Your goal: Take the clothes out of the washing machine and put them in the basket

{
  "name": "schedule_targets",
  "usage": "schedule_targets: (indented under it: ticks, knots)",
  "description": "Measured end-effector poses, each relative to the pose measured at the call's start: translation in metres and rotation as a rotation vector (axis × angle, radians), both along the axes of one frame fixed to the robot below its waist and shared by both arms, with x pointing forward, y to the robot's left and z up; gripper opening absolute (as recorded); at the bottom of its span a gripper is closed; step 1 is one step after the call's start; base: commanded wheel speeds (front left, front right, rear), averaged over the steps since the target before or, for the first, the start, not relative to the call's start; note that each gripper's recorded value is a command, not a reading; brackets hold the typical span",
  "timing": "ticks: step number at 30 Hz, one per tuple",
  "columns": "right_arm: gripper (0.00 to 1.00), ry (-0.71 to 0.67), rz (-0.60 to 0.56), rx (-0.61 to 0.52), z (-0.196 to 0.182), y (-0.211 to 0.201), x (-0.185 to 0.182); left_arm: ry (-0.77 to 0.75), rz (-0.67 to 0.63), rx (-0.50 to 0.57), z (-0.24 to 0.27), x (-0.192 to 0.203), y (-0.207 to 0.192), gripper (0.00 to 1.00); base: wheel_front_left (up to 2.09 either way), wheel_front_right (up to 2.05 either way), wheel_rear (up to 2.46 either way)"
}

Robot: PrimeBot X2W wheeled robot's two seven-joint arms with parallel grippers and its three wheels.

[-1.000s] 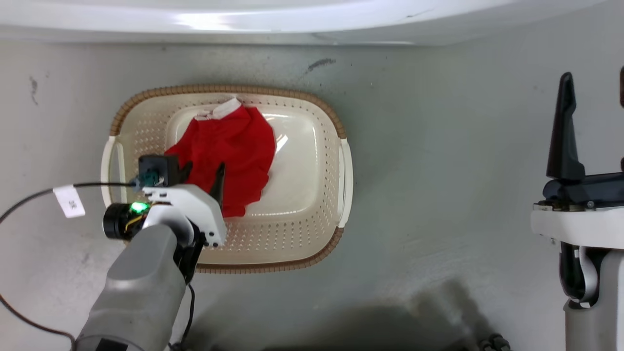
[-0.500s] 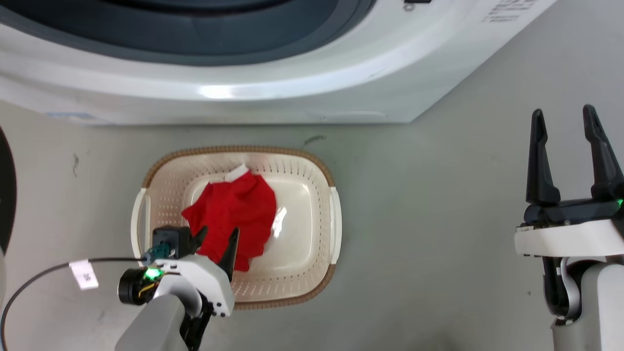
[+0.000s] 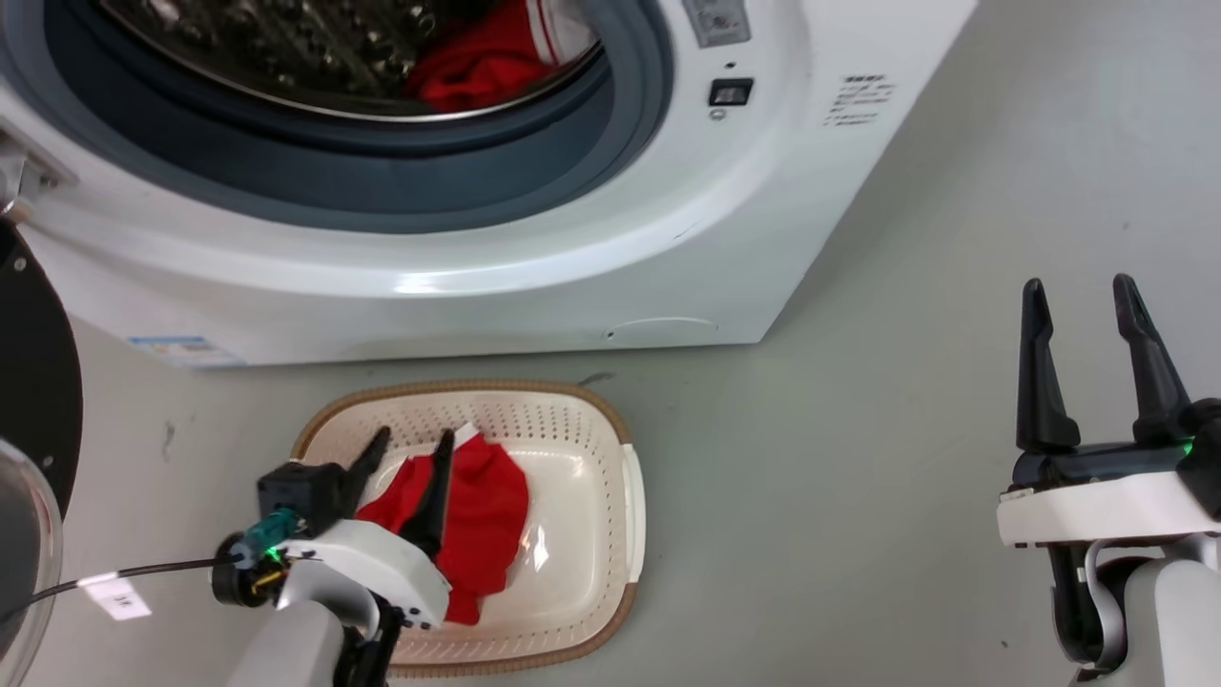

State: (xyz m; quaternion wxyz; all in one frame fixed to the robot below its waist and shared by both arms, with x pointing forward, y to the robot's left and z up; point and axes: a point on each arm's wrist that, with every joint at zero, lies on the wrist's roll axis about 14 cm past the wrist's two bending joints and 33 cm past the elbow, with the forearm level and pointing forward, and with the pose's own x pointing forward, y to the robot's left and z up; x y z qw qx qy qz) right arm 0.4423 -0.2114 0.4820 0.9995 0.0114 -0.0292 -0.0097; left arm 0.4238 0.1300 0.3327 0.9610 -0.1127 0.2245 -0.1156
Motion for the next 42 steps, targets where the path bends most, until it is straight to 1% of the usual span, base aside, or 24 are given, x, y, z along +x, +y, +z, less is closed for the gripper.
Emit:
schedule_targets:
  ticks: [5,10,12,16,24,28,31,33,35,42]
  knots:
    - [1.0,-0.01,-0.039,0.027,0.008,-0.013,-0.016,-0.139,-0.028,-0.004,0.039,0.022,-0.006,1.0,0.0,0.0,0.0]
    - [1.0,-0.017,-0.07,0.047,0.013,-0.023,-0.028,-0.222,-0.081,0.016,0.061,0.043,-0.011,1.0,0.0,0.0,0.0]
    - [1.0,-0.013,-0.083,0.048,0.012,-0.027,-0.032,-0.258,-0.098,0.007,0.072,0.058,-0.017,1.0,0.0,0.0,0.0]
    - [1.0,0.018,-0.104,0.055,0.001,-0.033,-0.034,-0.281,-0.149,0.048,0.086,0.099,-0.021,1.0,0.0,0.0,0.0]
    - [1.0,0.088,-0.14,0.066,-0.027,-0.045,-0.026,-0.246,-0.209,0.176,0.091,0.188,-0.014,1.0,0.0,0.0,0.0]
    - [1.0,0.13,-0.143,0.083,-0.045,-0.045,-0.02,-0.175,-0.241,0.254,0.072,0.224,-0.009,1.0,0.0,0.0,0.0]
    - [1.0,0.17,-0.164,0.086,-0.06,-0.051,-0.02,-0.171,-0.244,0.286,0.074,0.259,-0.01,1.0,0.0,0.0,0.0]
    - [1.0,0.19,-0.172,0.09,-0.069,-0.054,-0.018,-0.132,-0.242,0.293,0.067,0.277,-0.012,1.0,0.0,0.0,0.0]
    - [1.0,0.219,-0.179,0.098,-0.08,-0.055,-0.018,-0.047,-0.255,0.307,0.048,0.287,-0.015,1.0,0.0,0.0,0.0]
    - [1.0,0.284,-0.213,0.099,-0.102,-0.064,-0.024,0.13,-0.235,0.244,0.03,0.33,-0.036,1.0,0.0,0.0,0.0]
